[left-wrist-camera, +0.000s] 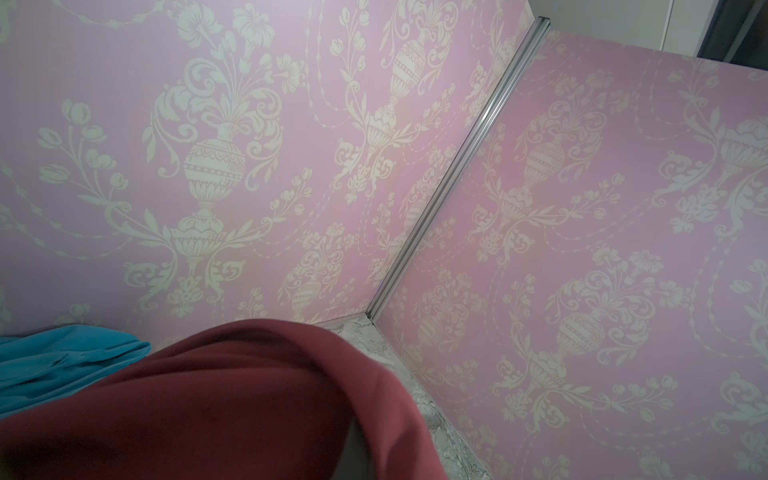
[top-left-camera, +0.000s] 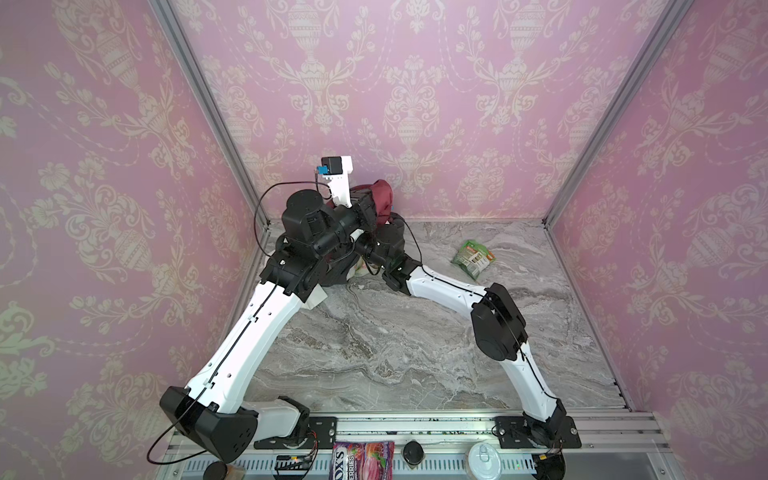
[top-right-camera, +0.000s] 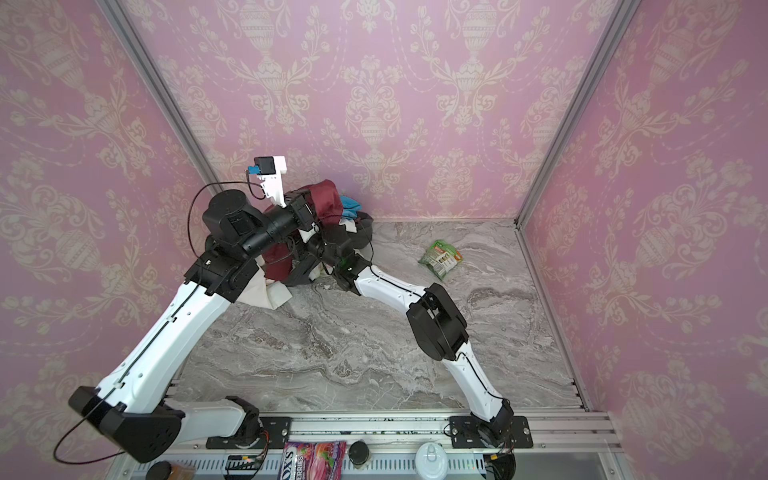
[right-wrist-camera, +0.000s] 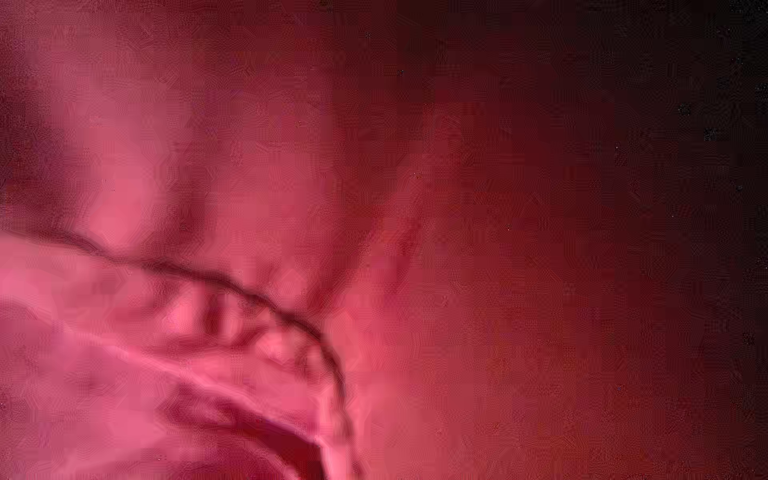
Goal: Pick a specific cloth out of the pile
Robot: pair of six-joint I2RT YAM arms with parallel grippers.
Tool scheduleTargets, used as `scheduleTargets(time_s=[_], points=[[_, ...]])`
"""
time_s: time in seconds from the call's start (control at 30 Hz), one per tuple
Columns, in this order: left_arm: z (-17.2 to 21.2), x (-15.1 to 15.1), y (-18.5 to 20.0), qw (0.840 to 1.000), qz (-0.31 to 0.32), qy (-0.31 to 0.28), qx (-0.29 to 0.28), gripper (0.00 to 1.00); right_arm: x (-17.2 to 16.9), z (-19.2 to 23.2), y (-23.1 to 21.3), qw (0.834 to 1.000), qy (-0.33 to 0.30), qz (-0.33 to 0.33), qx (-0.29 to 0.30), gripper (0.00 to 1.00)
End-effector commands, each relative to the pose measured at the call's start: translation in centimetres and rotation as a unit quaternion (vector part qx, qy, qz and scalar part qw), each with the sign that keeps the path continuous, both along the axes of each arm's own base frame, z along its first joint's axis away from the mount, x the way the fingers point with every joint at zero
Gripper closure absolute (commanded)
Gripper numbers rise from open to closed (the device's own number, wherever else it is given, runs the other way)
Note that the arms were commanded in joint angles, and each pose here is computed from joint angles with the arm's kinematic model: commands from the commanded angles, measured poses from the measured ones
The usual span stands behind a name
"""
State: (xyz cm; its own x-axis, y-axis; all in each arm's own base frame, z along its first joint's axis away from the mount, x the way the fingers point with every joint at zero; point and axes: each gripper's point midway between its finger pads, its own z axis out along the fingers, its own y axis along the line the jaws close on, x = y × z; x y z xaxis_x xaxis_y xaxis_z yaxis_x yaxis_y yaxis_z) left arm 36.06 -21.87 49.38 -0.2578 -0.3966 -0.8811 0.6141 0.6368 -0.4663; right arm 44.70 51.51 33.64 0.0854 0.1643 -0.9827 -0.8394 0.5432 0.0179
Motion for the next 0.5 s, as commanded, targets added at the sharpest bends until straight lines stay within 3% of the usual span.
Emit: scheduleTargets(time_s=[0.0, 0.03, 0.27, 0.47], points=[[1.3, -1.9, -0.8, 0.999, -0.029, -0.026, -0.005, 1.0, -1.8, 4.4, 0.1, 0.998, -0.017, 0.04, 0.039, 0.95], [1.2, -2.0, -0.7, 0.999, -0.027, -0.027, -0.001, 1.0, -1.8, 4.8, -0.2, 0.998, -0.013, 0.034, 0.047, 1.0], [0.6, -2.5, 0.9, 0.998, 0.009, -0.028, 0.05, 1.0, -1.9, 6.5, -4.0, 0.996, 0.058, 0.01, 0.071, 1.0], [0.2, -1.1, 3.8, 0.995, 0.065, -0.02, 0.07, 1.0, -3.4, 8.3, -7.2, 0.995, 0.059, -0.004, 0.079, 1.0]])
